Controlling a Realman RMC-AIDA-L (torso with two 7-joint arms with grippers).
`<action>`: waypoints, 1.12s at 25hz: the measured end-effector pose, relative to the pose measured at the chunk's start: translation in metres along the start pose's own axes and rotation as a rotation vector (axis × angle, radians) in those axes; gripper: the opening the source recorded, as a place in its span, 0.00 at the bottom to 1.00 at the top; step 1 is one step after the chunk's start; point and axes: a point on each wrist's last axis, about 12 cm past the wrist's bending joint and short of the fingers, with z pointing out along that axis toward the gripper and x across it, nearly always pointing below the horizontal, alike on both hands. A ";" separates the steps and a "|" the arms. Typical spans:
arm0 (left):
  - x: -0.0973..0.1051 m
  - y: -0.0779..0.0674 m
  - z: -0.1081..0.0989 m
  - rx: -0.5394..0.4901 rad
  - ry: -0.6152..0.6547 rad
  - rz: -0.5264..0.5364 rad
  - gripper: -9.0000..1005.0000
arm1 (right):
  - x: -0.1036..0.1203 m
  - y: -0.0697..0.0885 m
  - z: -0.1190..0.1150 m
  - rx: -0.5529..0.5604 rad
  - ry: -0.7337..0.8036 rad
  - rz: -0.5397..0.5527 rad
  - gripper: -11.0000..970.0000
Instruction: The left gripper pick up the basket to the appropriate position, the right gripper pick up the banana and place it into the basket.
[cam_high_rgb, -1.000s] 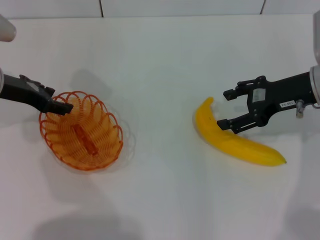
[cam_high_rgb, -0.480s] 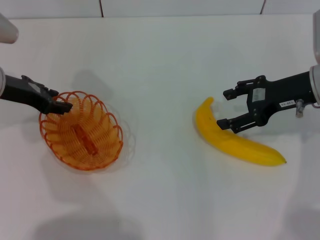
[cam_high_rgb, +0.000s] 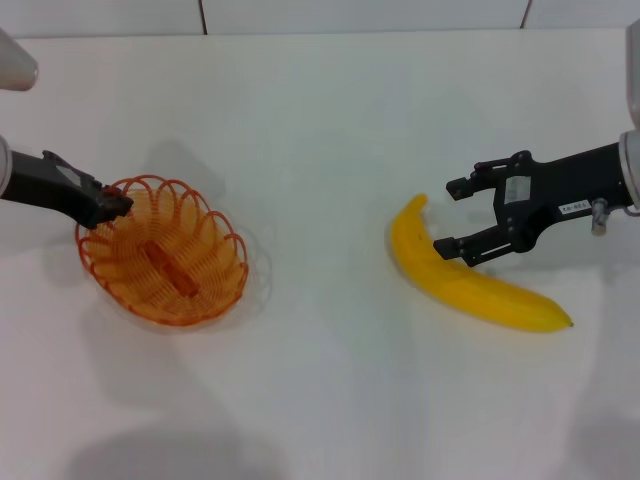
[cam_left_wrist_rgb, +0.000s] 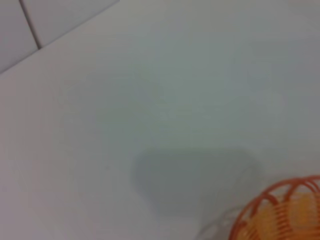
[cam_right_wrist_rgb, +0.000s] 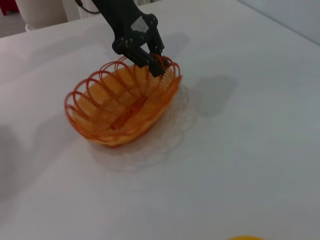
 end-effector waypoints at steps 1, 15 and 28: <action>0.000 0.000 0.001 0.003 0.001 0.001 0.18 | 0.000 0.000 0.000 0.000 0.000 0.000 0.92; -0.006 -0.004 -0.028 0.071 -0.097 -0.013 0.12 | 0.003 0.001 -0.001 0.003 0.000 0.008 0.92; 0.006 -0.006 -0.030 0.108 -0.303 -0.234 0.08 | 0.003 0.001 -0.001 0.001 0.001 0.007 0.92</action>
